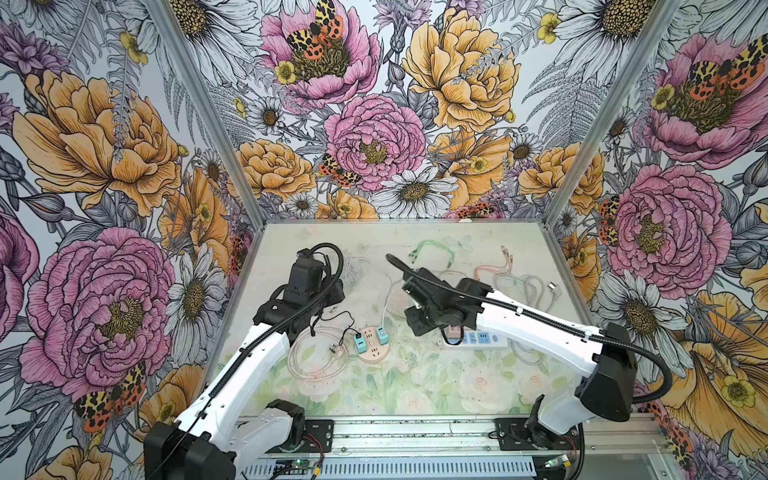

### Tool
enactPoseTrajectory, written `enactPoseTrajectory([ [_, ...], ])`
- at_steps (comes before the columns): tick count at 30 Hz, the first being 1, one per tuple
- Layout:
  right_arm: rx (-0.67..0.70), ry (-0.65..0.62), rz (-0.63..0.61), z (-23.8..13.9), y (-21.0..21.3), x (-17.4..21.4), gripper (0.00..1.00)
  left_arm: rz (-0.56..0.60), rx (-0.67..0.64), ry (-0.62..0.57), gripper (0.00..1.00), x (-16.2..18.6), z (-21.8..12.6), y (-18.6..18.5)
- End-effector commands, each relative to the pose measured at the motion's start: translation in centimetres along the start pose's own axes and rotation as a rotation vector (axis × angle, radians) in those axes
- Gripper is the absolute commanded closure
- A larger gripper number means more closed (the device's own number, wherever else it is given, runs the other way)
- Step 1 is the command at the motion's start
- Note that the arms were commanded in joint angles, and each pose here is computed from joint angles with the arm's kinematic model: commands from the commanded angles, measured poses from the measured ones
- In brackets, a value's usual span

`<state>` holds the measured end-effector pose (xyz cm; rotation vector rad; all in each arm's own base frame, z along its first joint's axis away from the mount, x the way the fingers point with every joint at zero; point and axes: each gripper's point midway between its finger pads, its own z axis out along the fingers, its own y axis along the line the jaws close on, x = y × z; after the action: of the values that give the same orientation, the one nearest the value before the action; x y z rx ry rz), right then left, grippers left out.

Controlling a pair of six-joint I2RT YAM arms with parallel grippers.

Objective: Insert the plug

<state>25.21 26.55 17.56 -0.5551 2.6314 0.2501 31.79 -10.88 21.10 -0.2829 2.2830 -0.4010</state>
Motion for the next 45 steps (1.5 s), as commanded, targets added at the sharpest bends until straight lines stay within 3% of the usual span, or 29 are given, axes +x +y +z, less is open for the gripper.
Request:
enactPoseTrajectory([
  [1,0.09,-0.081,0.113,-1.4,-5.7,-0.9,0.49,0.085,0.019,0.025,0.47,0.1,0.4,-2.9],
  [9,0.205,-0.165,0.405,-3.6,-16.5,0.7,0.47,0.235,0.099,0.043,0.47,1.5,1.1,-11.5],
  [13,0.157,-0.175,0.523,-3.1,-18.8,1.7,0.46,0.267,0.158,0.141,0.47,4.1,3.0,-14.9],
  [18,0.161,-0.163,0.627,-2.3,-21.2,2.9,0.46,0.304,0.14,0.215,0.48,8.0,5.9,-17.8],
  [29,0.105,-0.186,0.656,-2.0,-21.9,2.8,0.41,0.339,0.059,0.283,0.4,14.7,11.9,-21.8],
  [32,0.095,-0.185,0.651,-1.9,-21.8,3.0,0.4,0.35,0.056,0.296,0.32,15.9,12.8,-22.6],
  [45,0.081,-0.184,0.653,-1.9,-22.0,3.3,0.39,0.351,0.029,0.371,0.32,20.5,16.0,-23.1],
])
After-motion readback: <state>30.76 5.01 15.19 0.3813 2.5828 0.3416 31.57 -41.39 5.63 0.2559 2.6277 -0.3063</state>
